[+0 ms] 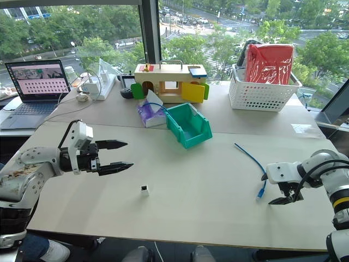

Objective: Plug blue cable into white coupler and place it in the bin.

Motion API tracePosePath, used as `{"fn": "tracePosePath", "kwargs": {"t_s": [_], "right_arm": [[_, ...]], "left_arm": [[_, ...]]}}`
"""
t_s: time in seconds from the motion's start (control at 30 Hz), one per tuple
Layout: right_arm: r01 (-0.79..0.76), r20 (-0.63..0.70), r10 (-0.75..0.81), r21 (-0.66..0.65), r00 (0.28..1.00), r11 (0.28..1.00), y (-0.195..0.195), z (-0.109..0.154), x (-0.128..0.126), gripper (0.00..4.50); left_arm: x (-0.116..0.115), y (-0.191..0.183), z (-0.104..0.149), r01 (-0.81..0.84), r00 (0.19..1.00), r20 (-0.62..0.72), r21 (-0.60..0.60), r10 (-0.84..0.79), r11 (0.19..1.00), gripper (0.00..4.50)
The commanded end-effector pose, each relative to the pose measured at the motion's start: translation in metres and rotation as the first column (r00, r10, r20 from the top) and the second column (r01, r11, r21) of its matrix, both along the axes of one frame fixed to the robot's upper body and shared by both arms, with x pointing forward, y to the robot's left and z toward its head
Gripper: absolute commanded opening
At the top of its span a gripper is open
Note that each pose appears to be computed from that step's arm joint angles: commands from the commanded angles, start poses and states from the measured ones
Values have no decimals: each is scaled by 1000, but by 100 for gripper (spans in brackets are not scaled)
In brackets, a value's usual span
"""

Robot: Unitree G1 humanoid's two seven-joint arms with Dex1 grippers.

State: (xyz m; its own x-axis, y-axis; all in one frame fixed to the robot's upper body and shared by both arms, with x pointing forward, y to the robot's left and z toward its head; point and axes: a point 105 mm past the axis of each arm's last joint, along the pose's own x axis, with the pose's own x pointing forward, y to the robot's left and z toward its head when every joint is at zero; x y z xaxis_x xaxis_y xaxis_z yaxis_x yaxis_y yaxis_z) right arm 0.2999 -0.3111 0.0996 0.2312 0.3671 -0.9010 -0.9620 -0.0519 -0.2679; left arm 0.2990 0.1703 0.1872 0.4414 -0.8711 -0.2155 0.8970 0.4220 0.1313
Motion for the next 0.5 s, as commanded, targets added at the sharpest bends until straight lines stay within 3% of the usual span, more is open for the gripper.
{"fn": "tracePosePath", "kwargs": {"t_s": [0.03,0.23,0.5], "right_arm": [[26,-56,-27,-22,998,999,-6,-11,-4,420],[15,-124,-16,-5,992,1000,-1,-15,-6,306],[62,-159,-43,117,986,991,20,-5,2,29]], "left_arm": [[-1,-2,8,8,999,40,0,-8,1000,450],[1,-4,7,13,999,46,3,-13,1000,450],[3,-8,7,24,998,55,3,-24,1000,450]]}}
